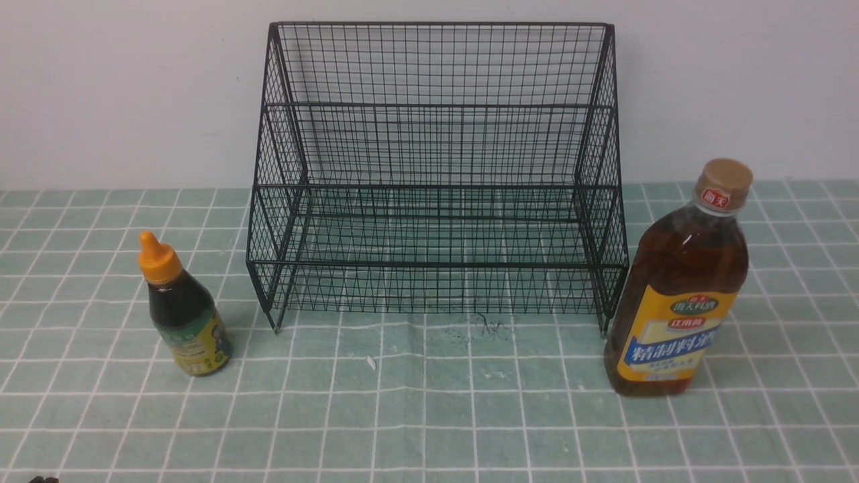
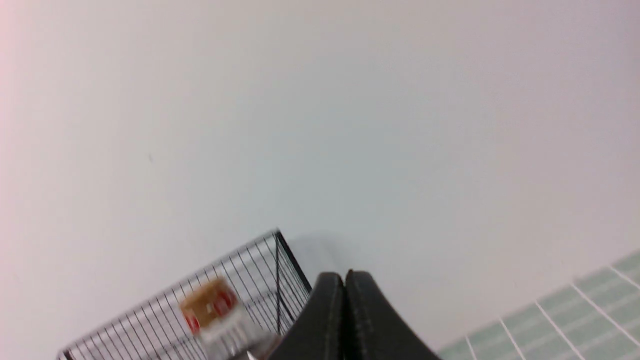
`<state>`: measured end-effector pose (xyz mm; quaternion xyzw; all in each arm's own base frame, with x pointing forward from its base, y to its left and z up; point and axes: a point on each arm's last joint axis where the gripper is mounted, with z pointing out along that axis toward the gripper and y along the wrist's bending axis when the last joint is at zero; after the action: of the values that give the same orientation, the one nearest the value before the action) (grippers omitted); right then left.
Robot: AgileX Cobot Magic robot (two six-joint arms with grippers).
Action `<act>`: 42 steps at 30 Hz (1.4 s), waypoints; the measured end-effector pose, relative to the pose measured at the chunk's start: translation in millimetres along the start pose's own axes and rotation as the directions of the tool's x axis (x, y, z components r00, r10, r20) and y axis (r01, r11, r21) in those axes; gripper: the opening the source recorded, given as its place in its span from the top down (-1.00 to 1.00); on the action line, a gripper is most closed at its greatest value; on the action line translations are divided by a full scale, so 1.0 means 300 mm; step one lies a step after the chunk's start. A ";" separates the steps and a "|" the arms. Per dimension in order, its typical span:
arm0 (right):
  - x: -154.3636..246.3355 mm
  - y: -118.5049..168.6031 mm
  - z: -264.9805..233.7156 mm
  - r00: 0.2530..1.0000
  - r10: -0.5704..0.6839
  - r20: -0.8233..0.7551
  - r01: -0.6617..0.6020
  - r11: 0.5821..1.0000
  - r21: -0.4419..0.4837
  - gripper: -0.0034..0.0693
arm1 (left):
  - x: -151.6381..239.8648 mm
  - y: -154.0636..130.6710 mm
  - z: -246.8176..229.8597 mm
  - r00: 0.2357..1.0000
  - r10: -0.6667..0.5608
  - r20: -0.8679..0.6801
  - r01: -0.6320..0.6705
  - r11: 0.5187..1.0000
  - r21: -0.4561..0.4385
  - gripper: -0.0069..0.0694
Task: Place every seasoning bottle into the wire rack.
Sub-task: Use the right arm to grab the condiment bottle closest to it
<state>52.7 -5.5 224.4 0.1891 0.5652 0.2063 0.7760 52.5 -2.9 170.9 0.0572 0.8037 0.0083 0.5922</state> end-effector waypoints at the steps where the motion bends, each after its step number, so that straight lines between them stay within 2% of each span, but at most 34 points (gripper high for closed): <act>1: -0.005 0.001 0.000 1.000 0.008 0.017 -0.008 1.000 -0.004 0.95 | 0.000 0.000 0.000 1.000 0.000 0.000 0.000 1.000 0.000 0.84; 6: -0.034 0.008 -0.002 0.993 0.043 0.112 -0.040 0.999 -0.032 0.95 | 0.000 0.000 0.000 1.000 0.000 0.000 0.000 1.000 0.000 0.84; 8: -0.079 0.040 0.000 0.987 0.068 0.148 -0.058 0.996 -0.071 0.95 | 0.000 0.000 0.000 1.000 0.000 0.000 0.000 1.000 0.000 0.84; 10: -0.126 0.083 0.007 0.991 0.035 0.131 -0.022 0.995 -0.095 0.95 | 0.000 0.000 0.000 1.000 0.000 0.000 0.000 1.000 0.000 0.84; 14: -0.290 0.215 0.071 0.989 -0.149 -0.006 0.147 0.985 -0.094 0.95 | 0.000 0.000 0.000 1.000 0.000 0.000 0.000 1.000 0.000 0.84; 17: -0.364 0.281 0.183 0.943 -0.266 -0.197 0.258 0.964 -0.070 0.95 | 0.000 0.000 0.000 1.000 0.000 0.000 0.000 1.000 0.000 0.84; 19: -0.373 0.301 0.233 0.913 -0.303 -0.273 0.292 0.953 -0.080 0.95 | 0.000 0.000 0.000 1.000 0.000 -0.001 0.000 1.000 0.000 0.84; 22: -0.339 0.355 0.372 0.807 -0.403 -0.432 0.363 0.915 -0.175 0.95 | 0.000 0.000 0.000 1.000 0.000 0.000 0.000 1.000 0.000 0.84; 24: -0.303 0.395 0.451 0.747 -0.462 -0.477 0.386 0.887 -0.253 0.95 | 0.000 0.000 0.000 1.000 0.000 0.000 0.000 1.000 0.000 0.84; 28: -0.237 0.434 0.546 0.689 -0.491 -0.534 0.381 0.871 -0.310 0.91 | 0.000 0.000 0.000 1.000 0.000 0.000 0.000 1.000 0.000 0.84; 31: -0.188 0.437 0.597 0.663 -0.490 -0.566 0.375 0.872 -0.315 0.76 | 0.000 0.000 0.000 1.000 0.000 -0.001 0.000 1.000 0.000 0.84; 33: -0.154 0.431 0.622 0.645 -0.488 -0.588 0.375 0.873 -0.313 0.59 | 0.000 0.000 0.000 1.000 0.000 -0.001 0.000 1.000 0.000 0.84; 34: -0.132 0.426 0.638 0.636 -0.485 -0.601 0.373 0.874 -0.311 0.38 | 0.000 0.000 0.000 1.000 0.000 -0.001 0.000 1.000 0.000 0.84; 39: -0.069 0.413 0.681 0.612 -0.484 -0.625 0.375 0.874 -0.310 -0.25 | 0.000 0.000 0.000 1.000 0.000 -0.001 0.000 1.000 0.000 0.84; 40: -0.047 0.407 0.693 0.599 -0.484 -0.638 0.377 0.873 -0.309 -0.43 | 0.000 0.000 0.000 1.000 0.000 -0.001 0.000 1.000 0.000 0.84; 41: -0.030 0.402 0.701 0.587 -0.484 -0.649 0.378 0.873 -0.309 -0.55 | 0.000 0.000 0.000 1.000 0.000 -0.001 0.000 1.000 0.000 0.84; 42: -0.027 0.401 0.702 0.584 -0.485 -0.651 0.380 0.872 -0.309 -0.57 | 0.000 0.000 0.000 1.000 0.000 -0.001 0.000 1.000 0.000 0.84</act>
<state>238.9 78.9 355.4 -0.1025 0.8327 0.1055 0.5338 52.5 -2.9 170.8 0.0572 0.8040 0.0083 0.5918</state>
